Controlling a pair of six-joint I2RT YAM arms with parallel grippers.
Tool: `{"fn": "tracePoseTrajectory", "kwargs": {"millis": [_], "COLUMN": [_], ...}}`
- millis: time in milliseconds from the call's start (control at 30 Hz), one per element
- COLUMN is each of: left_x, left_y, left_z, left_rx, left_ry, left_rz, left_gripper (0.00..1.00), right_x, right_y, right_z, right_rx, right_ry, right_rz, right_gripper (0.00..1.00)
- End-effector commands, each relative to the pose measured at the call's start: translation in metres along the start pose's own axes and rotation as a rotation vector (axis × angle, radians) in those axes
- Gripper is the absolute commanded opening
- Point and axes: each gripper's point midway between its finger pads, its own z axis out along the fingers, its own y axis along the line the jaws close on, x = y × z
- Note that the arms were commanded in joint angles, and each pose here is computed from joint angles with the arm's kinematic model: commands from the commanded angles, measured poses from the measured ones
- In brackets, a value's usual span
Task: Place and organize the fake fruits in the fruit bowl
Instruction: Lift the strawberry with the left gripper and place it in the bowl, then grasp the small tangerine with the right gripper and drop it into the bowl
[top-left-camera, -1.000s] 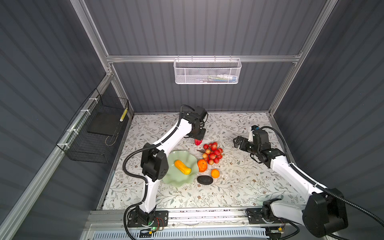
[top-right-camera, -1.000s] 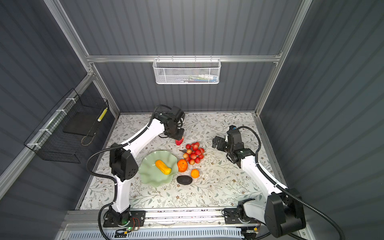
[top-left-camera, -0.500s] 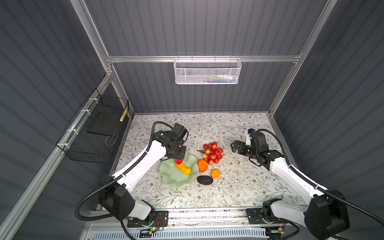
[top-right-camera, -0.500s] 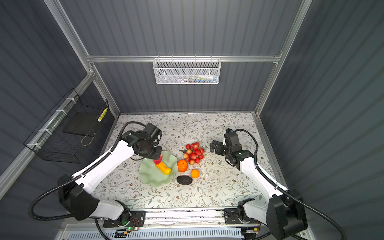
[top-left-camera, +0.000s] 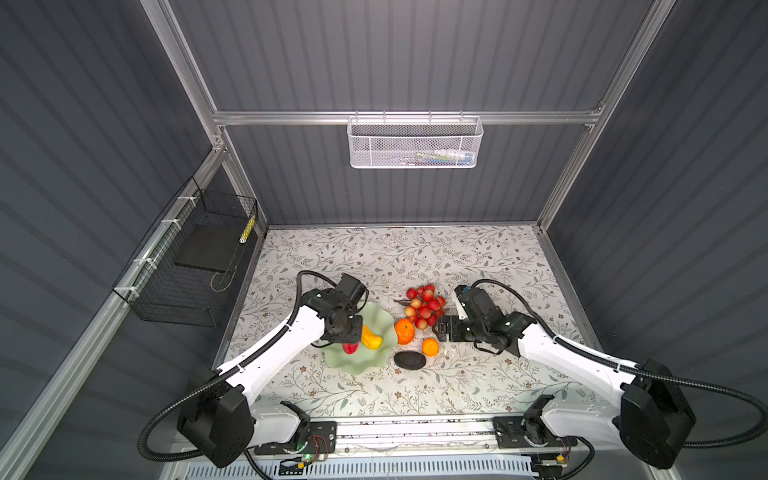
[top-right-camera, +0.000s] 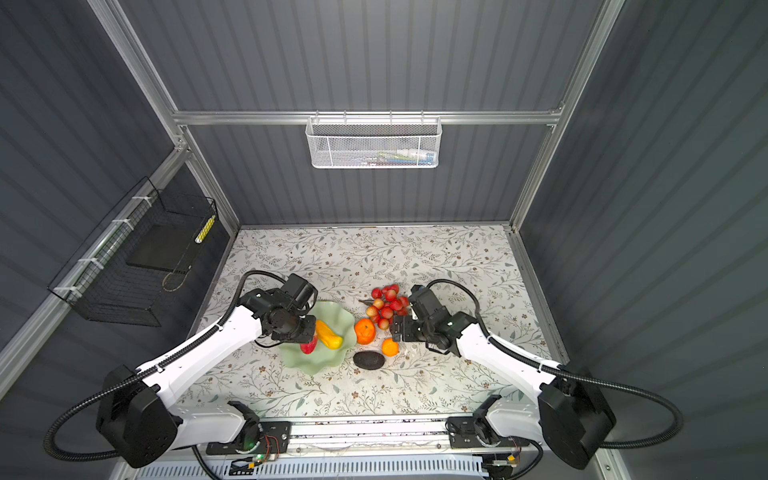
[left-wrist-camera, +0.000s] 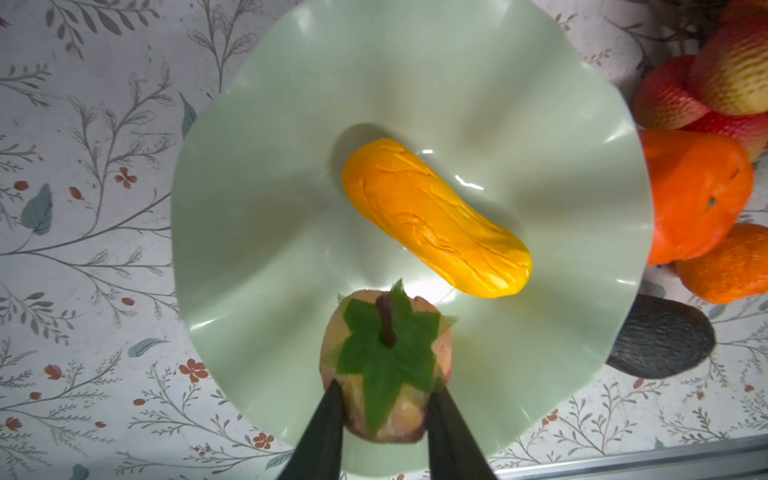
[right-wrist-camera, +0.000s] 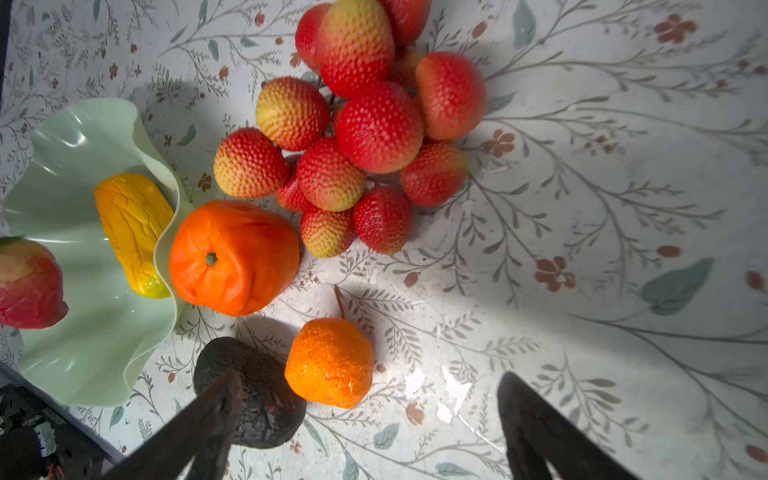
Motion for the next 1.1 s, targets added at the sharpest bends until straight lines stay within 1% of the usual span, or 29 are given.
{"fn": "tracePoseTrajectory", "kwargs": {"millis": [0,167,233,267,300,367,467,533,600,700,800,867,967,1067], "left_x": [-0.006,0.0,0.001,0.001,0.001,0.001,-0.002,-0.007,-0.013,-0.028,-0.045,-0.053,-0.058,-0.053], "left_y": [-0.005,0.001,0.003,0.004,0.005,0.006,0.01,0.013,0.017,0.024,0.034,0.041,0.049,0.059], "left_z": [0.011,0.023,0.025,0.025,0.024,0.022,0.014,0.006,-0.004,-0.027,-0.058,-0.081,-0.106,-0.119], "left_rx": [0.01,-0.024,-0.034,-0.038,-0.041,-0.043,-0.055,-0.067,-0.077,-0.093,-0.096,-0.084,-0.051,-0.036], "left_ry": [-0.014,0.014,0.011,0.009,0.008,0.001,-0.029,-0.068,-0.116,-0.232,-0.403,-0.53,-0.679,-0.778], "left_rz": [-0.021,-0.031,-0.035,-0.039,-0.04,-0.043,-0.047,-0.055,-0.067,-0.089,-0.145,-0.19,-0.235,-0.279], "left_gripper": [0.04,0.1,0.15,0.2,0.27,0.5,0.7,0.79,0.84,0.89,0.94,0.96,0.98,0.99], "right_x": [0.009,0.018,0.019,0.018,0.019,0.02,0.023,0.024,0.026,0.029,0.03,0.029,0.022,0.006], "right_y": [0.003,0.013,0.015,0.016,0.016,0.019,0.021,0.021,0.022,0.021,0.02,0.019,0.017,0.021], "right_z": [0.011,0.023,0.028,0.031,0.034,0.04,0.05,0.056,0.062,0.067,0.069,0.066,0.051,0.024], "right_rx": [0.017,0.006,0.011,0.011,0.011,0.006,0.005,0.01,0.006,0.013,0.017,0.022,0.035,0.035], "right_ry": [0.05,0.101,0.116,0.123,0.129,0.149,0.182,0.201,0.22,0.239,0.243,0.236,0.195,0.122], "right_rz": [0.016,-0.017,-0.023,-0.024,-0.027,-0.029,-0.032,-0.035,-0.037,-0.037,-0.037,-0.037,-0.045,-0.069], "right_gripper": [0.9,0.84,0.83,0.82,0.82,0.81,0.78,0.76,0.74,0.7,0.62,0.54,0.45,0.42]}}
